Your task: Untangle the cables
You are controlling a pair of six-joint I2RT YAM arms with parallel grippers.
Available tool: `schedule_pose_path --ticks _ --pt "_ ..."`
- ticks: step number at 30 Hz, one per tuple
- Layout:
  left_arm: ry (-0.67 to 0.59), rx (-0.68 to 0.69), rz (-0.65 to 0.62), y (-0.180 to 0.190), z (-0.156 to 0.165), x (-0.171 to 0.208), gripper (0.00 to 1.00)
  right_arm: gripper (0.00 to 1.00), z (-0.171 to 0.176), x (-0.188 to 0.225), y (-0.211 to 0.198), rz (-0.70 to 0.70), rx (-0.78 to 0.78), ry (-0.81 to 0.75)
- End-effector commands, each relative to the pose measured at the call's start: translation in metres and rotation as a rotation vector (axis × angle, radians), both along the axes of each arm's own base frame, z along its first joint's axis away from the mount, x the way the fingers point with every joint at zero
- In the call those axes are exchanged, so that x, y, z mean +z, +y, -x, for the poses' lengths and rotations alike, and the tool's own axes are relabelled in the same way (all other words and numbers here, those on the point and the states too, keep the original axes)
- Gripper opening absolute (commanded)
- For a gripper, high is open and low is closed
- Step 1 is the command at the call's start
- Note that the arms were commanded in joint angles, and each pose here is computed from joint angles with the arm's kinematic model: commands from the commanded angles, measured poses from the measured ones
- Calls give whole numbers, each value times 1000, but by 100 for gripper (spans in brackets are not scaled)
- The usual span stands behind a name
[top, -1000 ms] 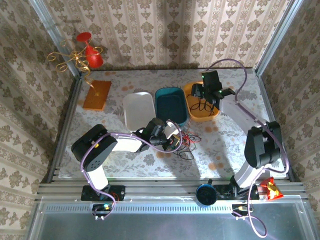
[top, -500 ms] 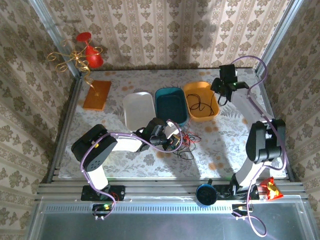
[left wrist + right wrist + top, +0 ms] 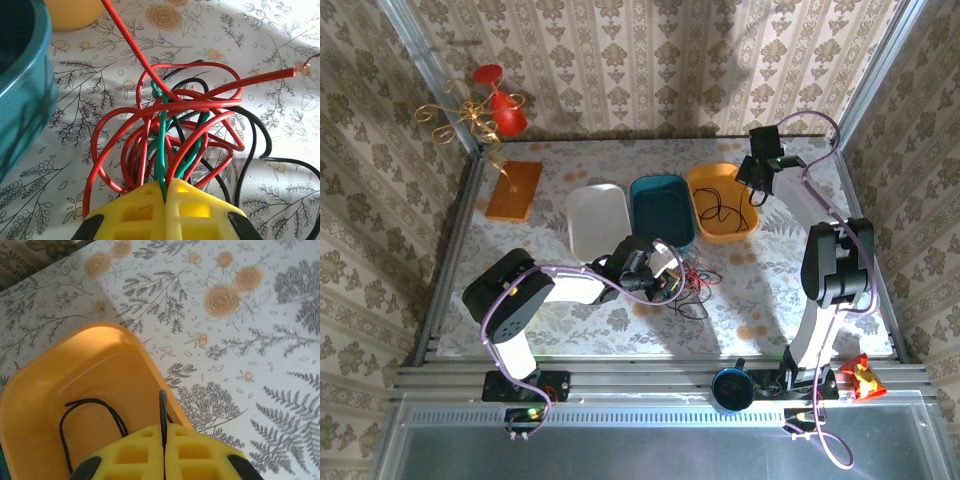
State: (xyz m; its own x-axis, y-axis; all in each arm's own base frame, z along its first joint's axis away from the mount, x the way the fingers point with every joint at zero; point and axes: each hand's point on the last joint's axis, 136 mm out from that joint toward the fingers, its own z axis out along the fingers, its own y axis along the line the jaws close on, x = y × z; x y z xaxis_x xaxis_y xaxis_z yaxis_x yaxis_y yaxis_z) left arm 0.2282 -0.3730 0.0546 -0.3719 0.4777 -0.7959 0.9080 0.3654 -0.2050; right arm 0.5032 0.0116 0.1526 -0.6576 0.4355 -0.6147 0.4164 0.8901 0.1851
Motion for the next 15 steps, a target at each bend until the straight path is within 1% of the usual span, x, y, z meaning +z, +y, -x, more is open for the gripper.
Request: schedule_pose_path --ticks 1,8,15 --pt "95 30 -174 28 14 -47 0 0 -5 1 5 -13 39 7" --pt "101 27 -176 27 14 -47 0 0 -6 -24 56 -94 221 48" --pt "104 24 -183 27 14 -48 0 0 -2 -68 89 -133 300 177"
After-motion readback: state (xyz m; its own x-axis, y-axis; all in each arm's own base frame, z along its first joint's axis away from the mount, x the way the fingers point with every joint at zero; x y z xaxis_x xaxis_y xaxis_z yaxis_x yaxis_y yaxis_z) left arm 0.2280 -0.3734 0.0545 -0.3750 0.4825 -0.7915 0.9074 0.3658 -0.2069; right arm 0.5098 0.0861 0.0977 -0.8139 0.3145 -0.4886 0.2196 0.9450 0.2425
